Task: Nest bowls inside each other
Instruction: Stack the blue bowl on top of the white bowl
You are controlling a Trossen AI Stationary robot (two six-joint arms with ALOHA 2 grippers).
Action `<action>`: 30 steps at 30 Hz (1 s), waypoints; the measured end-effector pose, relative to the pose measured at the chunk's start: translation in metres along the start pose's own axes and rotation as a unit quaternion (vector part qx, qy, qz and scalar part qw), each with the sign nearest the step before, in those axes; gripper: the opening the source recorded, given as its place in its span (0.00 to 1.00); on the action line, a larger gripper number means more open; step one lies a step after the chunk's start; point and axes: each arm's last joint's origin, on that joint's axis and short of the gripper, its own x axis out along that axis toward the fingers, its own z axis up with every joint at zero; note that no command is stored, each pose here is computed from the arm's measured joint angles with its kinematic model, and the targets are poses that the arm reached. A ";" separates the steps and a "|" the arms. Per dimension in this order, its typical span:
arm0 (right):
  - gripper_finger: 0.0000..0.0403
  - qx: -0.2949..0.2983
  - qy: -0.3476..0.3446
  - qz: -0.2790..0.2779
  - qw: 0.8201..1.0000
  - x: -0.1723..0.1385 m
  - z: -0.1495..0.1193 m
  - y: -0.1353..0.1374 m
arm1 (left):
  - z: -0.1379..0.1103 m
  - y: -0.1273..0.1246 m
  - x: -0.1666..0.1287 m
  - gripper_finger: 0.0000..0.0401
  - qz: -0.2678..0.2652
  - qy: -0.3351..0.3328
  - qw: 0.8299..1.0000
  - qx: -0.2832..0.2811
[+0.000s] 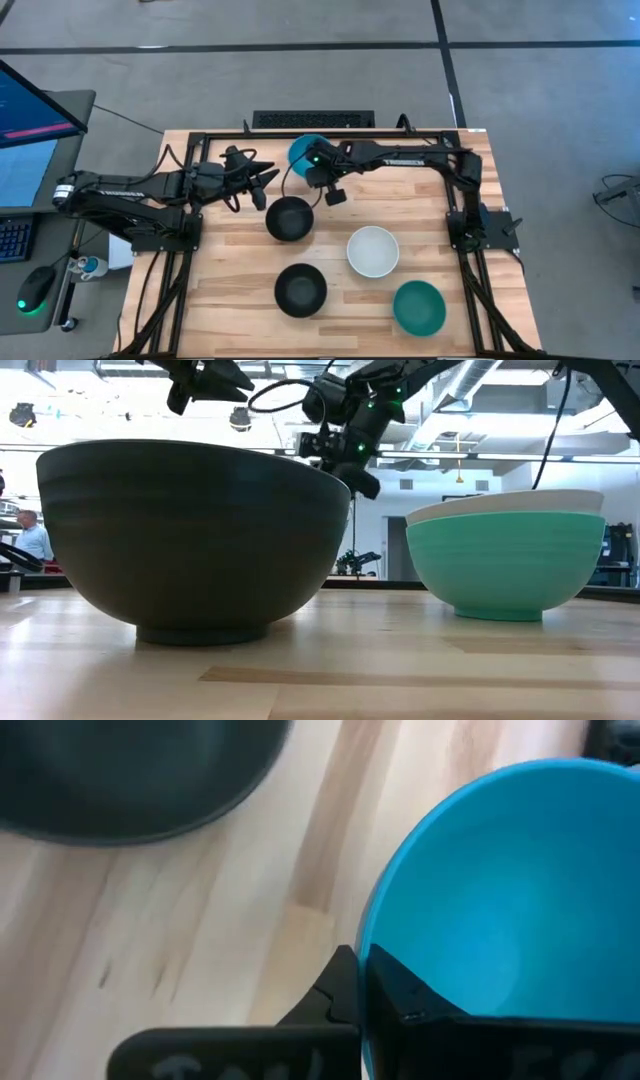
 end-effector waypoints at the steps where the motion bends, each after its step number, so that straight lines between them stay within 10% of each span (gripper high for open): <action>1: 0.03 0.001 -0.003 0.000 1.000 -0.004 0.000 -0.001 | 0.000 0.001 -0.001 0.29 0.001 0.001 1.000 0.002; 30: 0.03 -0.026 0.004 0.090 0.996 -0.095 0.027 0.072 | 0.004 0.011 -0.020 0.29 0.022 -0.002 0.999 0.026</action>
